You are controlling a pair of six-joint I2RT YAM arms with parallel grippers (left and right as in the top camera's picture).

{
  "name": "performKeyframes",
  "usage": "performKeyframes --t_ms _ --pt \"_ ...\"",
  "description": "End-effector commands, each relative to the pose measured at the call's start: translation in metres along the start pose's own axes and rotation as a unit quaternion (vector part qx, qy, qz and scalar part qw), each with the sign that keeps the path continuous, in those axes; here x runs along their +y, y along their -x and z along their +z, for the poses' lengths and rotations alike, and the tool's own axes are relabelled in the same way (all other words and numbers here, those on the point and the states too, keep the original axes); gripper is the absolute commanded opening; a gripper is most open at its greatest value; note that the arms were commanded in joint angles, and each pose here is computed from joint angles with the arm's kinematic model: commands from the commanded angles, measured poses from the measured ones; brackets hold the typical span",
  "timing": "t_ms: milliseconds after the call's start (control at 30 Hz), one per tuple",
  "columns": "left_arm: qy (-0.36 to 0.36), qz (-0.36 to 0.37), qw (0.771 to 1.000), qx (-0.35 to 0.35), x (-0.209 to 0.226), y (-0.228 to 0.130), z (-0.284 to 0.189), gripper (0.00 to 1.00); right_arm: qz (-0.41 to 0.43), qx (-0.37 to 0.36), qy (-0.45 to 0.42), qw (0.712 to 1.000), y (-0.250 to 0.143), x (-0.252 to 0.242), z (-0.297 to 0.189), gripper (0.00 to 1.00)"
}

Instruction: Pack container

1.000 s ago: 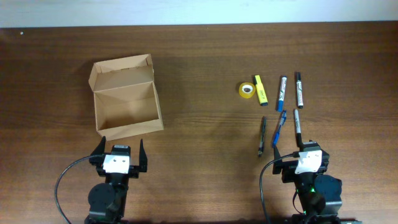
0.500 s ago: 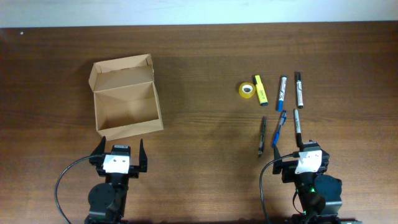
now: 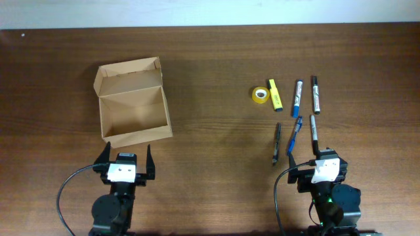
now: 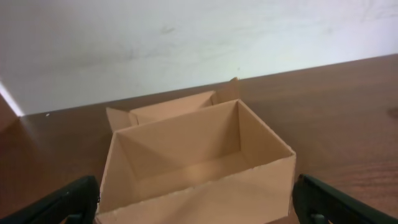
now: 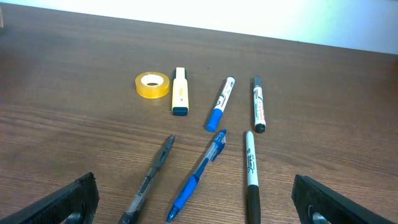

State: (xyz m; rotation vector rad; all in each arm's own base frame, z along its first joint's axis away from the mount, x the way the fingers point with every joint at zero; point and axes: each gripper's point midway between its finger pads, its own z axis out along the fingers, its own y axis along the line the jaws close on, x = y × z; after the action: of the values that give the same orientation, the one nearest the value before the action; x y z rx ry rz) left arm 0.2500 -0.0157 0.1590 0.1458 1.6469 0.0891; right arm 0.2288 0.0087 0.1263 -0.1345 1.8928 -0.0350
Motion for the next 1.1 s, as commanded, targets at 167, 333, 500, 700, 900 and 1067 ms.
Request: performKeyframes --t_ms 167,333,500,700,900,1067 --pt "-0.062 -0.044 0.995 -0.07 -0.007 0.099 -0.028 1.0 0.006 -0.002 -0.004 1.0 -0.001 -0.002 0.001 0.99" --pt "-0.07 -0.042 0.996 0.019 -0.003 0.127 -0.028 1.0 0.006 -0.002 -0.004 1.0 -0.001 -0.002 0.001 0.99" --pt "-0.081 -0.036 0.987 0.135 -0.004 0.151 0.009 1.0 0.006 -0.002 -0.004 1.0 -0.001 -0.002 0.001 0.99" --pt "-0.107 -0.035 0.958 0.265 -0.016 0.17 0.089 1.0 0.006 -0.002 -0.004 1.0 -0.001 -0.002 0.001 0.99" --pt "-0.248 -0.083 0.916 0.303 -0.073 0.161 0.139 1.0 0.006 -0.002 -0.004 1.0 -0.001 -0.002 0.001 0.99" --pt "-0.191 -0.217 0.875 0.388 -0.081 0.115 0.166 1.0 0.006 -0.002 -0.004 1.0 -0.001 -0.002 0.001 0.99"
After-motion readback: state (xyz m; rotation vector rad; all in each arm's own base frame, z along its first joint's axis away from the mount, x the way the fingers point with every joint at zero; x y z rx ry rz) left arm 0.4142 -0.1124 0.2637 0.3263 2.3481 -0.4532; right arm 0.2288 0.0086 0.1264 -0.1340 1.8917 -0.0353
